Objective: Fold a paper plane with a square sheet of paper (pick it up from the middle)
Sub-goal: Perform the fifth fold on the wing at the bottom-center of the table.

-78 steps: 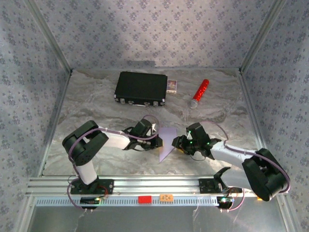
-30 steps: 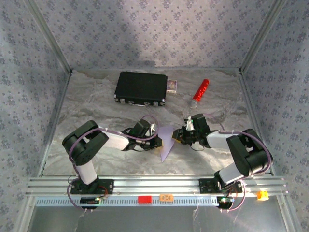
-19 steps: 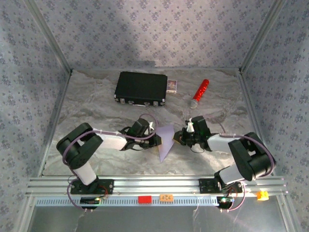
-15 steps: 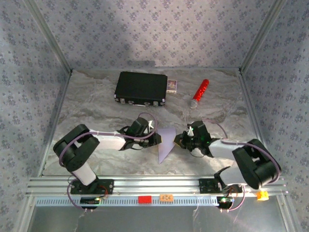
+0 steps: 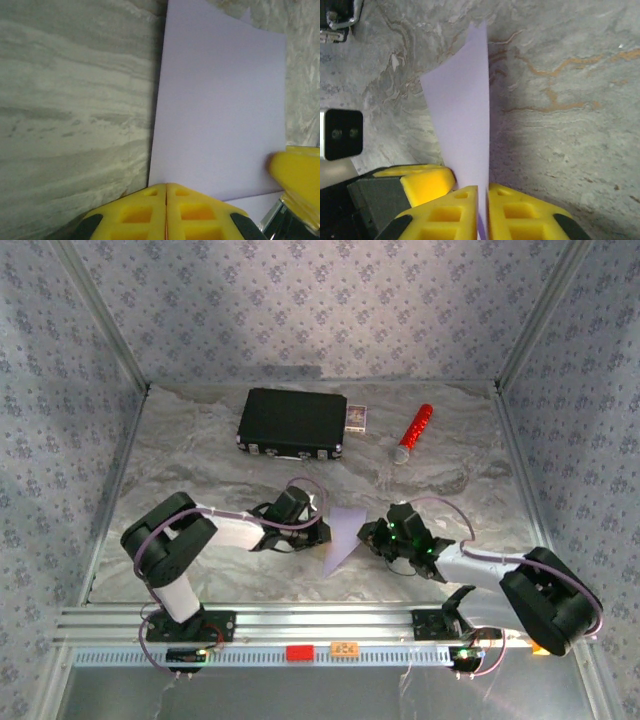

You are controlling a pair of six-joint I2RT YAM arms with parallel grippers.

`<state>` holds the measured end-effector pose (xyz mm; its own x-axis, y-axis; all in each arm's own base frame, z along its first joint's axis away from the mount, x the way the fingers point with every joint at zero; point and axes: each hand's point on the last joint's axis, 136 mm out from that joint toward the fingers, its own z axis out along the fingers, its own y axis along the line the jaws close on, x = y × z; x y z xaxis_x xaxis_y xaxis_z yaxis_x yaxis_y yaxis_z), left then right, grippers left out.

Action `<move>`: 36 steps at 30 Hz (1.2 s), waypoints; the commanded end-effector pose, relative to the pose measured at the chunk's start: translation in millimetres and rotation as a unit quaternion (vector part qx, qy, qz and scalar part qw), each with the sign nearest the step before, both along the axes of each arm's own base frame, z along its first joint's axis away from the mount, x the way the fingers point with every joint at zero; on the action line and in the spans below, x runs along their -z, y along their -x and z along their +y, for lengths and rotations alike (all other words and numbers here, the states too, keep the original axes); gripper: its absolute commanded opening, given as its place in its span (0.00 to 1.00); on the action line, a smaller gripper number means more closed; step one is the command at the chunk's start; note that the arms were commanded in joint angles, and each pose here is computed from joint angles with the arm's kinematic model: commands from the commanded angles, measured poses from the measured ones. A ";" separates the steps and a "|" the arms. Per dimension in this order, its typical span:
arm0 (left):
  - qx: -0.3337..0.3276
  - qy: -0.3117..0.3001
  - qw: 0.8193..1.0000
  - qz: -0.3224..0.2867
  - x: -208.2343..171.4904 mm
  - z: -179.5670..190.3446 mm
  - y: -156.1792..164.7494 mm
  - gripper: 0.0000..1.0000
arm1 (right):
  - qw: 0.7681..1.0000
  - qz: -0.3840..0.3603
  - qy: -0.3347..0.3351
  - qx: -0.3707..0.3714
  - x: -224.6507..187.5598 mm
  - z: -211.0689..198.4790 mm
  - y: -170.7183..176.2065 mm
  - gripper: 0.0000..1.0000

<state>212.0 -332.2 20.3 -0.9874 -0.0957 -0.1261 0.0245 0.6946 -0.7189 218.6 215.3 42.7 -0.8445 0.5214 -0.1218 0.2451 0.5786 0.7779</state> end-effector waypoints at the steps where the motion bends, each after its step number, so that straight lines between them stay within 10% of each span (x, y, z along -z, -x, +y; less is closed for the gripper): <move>1: 0.003 -0.018 1.000 0.012 13.3 0.8 5.2 0.06 | 0.999 -0.019 -0.003 -0.037 -9.2 5.6 -1.2 0.18; 13: 0.009 -0.022 1.000 0.014 17.3 -0.3 5.7 0.05 | 0.993 -0.035 -0.026 -0.111 -22.5 10.2 -7.5 0.33; 36: 0.011 -0.018 1.000 0.007 13.8 -0.3 3.9 0.06 | 0.989 -0.016 -0.031 -0.147 -3.9 14.3 -22.2 0.27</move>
